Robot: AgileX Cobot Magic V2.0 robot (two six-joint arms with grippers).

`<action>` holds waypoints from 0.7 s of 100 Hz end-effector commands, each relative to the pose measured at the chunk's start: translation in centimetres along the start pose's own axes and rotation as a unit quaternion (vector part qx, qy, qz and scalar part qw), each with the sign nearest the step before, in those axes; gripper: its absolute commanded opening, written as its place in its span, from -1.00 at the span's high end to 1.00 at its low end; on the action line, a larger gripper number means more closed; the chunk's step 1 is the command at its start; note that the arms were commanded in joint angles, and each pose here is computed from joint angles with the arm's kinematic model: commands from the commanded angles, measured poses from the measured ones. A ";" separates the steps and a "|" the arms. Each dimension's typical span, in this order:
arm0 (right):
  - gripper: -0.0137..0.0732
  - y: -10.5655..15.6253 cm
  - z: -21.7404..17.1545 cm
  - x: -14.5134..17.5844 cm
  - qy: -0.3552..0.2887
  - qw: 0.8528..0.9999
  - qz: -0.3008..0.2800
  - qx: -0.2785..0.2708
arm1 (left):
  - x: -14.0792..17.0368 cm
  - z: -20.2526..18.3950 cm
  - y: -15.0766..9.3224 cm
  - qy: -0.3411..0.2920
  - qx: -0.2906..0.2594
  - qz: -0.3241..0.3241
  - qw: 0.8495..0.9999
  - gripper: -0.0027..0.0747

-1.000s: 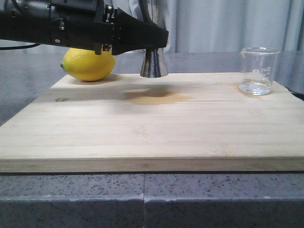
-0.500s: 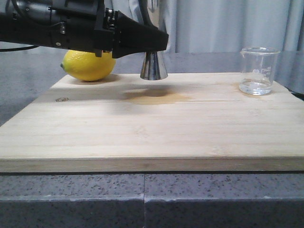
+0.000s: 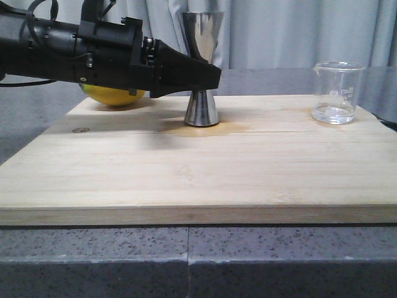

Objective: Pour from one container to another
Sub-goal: 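Lower the steel jigger onto the board with the left gripper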

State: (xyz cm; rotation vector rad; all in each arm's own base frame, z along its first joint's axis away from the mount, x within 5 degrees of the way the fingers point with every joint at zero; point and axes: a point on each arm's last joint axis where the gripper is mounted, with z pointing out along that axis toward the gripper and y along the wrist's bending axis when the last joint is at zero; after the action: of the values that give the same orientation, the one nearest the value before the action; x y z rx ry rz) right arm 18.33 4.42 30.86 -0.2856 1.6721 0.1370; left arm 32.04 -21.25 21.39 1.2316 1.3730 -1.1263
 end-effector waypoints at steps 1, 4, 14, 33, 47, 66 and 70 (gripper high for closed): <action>-0.57 -0.1 -0.4 -2.3 -0.068 0.998 0.000 -0.003 | -3.5 -0.3 -0.8 -0.082 0.022 0.016 0.996 0.94; -0.57 -0.1 -0.4 -2.3 -0.068 0.998 0.000 -0.003 | -3.5 -0.3 -0.8 -0.082 0.022 0.016 0.996 0.94; -0.57 -0.1 -0.4 -2.3 -0.068 0.998 0.000 -0.003 | -3.5 -0.3 -0.8 -0.082 0.022 0.016 0.996 0.90; -0.57 0.0 -0.4 -2.3 -0.071 0.997 0.000 -0.004 | -3.5 -0.3 -0.8 -0.082 0.022 0.016 0.996 0.43; -0.57 0.0 -0.5 -2.5 -0.079 0.997 0.000 -0.006 | -3.5 -0.3 -0.8 -0.082 0.022 0.016 0.996 0.01; -0.57 0.0 -0.5 -2.6 -0.086 0.996 0.000 -0.007 | -3.8 -0.3 -0.8 -0.082 0.021 -0.003 0.996 -0.25; -0.57 0.0 -0.5 -2.6 -0.086 0.996 0.000 -0.007 | -4.1 -0.4 -0.8 -0.080 0.016 -0.005 0.997 -0.25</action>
State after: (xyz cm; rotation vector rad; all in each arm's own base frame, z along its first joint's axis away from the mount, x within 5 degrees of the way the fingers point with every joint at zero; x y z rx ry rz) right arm 18.34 4.52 31.18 -0.2860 1.6366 0.1487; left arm 32.07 -21.26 21.41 1.2107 1.3934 -1.1458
